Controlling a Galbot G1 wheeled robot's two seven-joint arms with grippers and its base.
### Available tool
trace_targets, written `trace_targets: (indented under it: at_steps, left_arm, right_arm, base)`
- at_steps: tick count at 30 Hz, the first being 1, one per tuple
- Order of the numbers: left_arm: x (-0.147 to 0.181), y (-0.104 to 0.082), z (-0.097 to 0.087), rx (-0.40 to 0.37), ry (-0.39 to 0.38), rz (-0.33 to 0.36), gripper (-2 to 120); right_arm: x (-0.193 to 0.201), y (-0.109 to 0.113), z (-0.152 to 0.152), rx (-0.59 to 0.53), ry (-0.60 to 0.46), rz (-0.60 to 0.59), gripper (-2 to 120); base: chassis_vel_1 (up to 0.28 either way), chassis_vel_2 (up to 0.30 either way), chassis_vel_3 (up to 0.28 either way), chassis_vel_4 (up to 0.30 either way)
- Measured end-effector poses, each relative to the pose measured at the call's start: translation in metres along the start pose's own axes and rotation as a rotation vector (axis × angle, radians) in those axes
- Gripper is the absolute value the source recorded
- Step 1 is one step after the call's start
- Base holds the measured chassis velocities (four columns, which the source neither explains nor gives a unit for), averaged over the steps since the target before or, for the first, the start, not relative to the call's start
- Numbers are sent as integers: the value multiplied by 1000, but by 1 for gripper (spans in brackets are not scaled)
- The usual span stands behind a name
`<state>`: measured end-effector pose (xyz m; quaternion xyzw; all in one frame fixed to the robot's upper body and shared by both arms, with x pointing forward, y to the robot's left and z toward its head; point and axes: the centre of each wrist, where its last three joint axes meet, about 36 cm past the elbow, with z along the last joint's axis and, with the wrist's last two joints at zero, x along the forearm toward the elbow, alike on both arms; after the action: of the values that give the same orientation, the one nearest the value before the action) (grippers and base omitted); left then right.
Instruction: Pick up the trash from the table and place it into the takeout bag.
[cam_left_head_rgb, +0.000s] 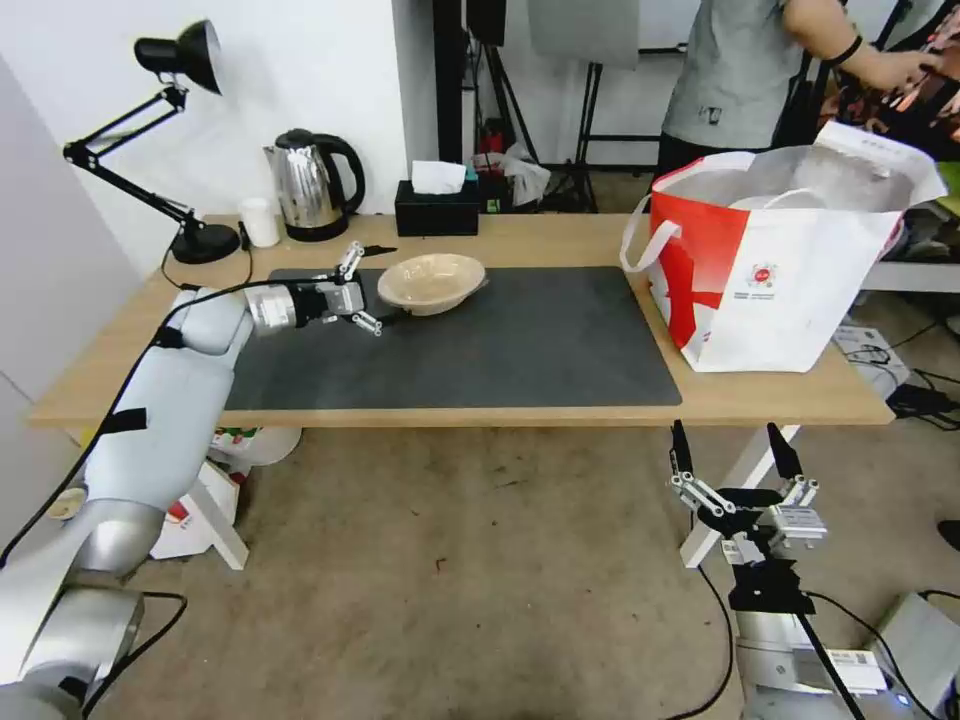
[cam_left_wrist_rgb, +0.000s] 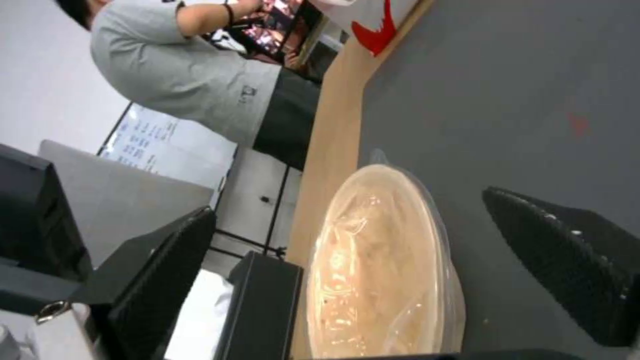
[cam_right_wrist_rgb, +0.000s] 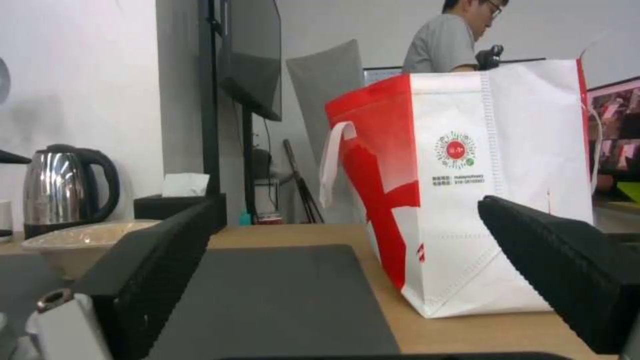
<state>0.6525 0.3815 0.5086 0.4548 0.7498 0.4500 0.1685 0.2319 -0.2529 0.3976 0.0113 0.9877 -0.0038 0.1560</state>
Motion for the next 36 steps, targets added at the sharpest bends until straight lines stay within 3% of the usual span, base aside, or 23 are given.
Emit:
trace_targets:
  at_steps: [11,18,36]
  left_arm:
    - [-10,7,3,-2,6,35,100]
    - [-12,4,21,39,36,50,100]
    - [-18,4,31,55,69,86,100]
  right_arm:
    - [0,0,0,0,0,0,100]
    - [0,0,0,0,0,0,100]
    - [0,0,0,0,0,0,100]
  base:
    - [0,0,0,0]
    - [0,0,0,0]
    - [0,0,0,0]
